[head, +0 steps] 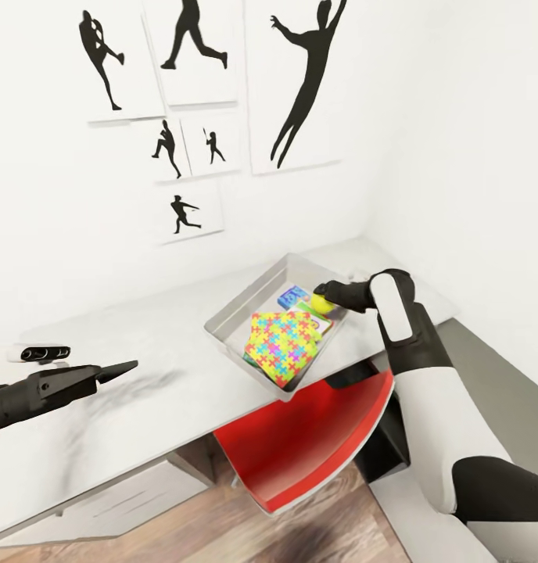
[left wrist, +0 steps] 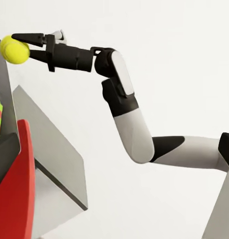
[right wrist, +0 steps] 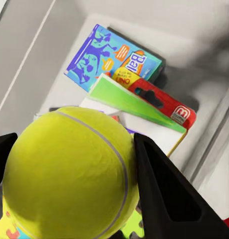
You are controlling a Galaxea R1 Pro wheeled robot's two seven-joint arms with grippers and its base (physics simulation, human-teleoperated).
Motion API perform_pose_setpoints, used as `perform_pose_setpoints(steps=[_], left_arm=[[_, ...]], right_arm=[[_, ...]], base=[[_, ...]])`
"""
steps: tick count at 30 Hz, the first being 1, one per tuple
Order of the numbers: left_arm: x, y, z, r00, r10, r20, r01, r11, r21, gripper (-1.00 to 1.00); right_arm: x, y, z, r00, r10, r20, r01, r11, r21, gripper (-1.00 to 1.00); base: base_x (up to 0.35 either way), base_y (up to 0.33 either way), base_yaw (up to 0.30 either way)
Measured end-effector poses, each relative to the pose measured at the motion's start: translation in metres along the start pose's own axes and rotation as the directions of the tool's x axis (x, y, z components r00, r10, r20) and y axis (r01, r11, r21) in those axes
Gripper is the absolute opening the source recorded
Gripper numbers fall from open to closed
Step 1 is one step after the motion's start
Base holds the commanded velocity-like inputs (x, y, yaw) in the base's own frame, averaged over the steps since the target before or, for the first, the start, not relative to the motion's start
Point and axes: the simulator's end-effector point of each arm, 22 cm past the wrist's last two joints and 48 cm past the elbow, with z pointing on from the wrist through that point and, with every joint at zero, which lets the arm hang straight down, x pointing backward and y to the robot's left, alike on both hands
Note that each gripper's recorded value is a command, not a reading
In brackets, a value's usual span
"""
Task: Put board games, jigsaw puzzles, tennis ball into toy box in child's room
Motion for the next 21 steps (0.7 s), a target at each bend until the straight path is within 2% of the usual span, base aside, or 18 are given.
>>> perform_pose_setpoints(steps=[15,21], left_arm=[[-0.0006,-0.0004,-0.0004,1.000,0.001,0.002,-0.001,1.000,0.000,1.00],[-0.0003,-0.0005,-0.0004,1.000,0.000,0.000,0.000,1.000,0.000,1.00]], right_arm=[[-0.0085,0.0036,0.0000,1.000,-0.018,0.010,0.018,1.000,0.020,-1.00],[-0.0089,0.0029,-0.0005,1.000,-0.019,0.011,0.019,1.000,0.022,-1.00]], base=[[0.066,0.014,0.000],[0.176,0.012,0.000]])
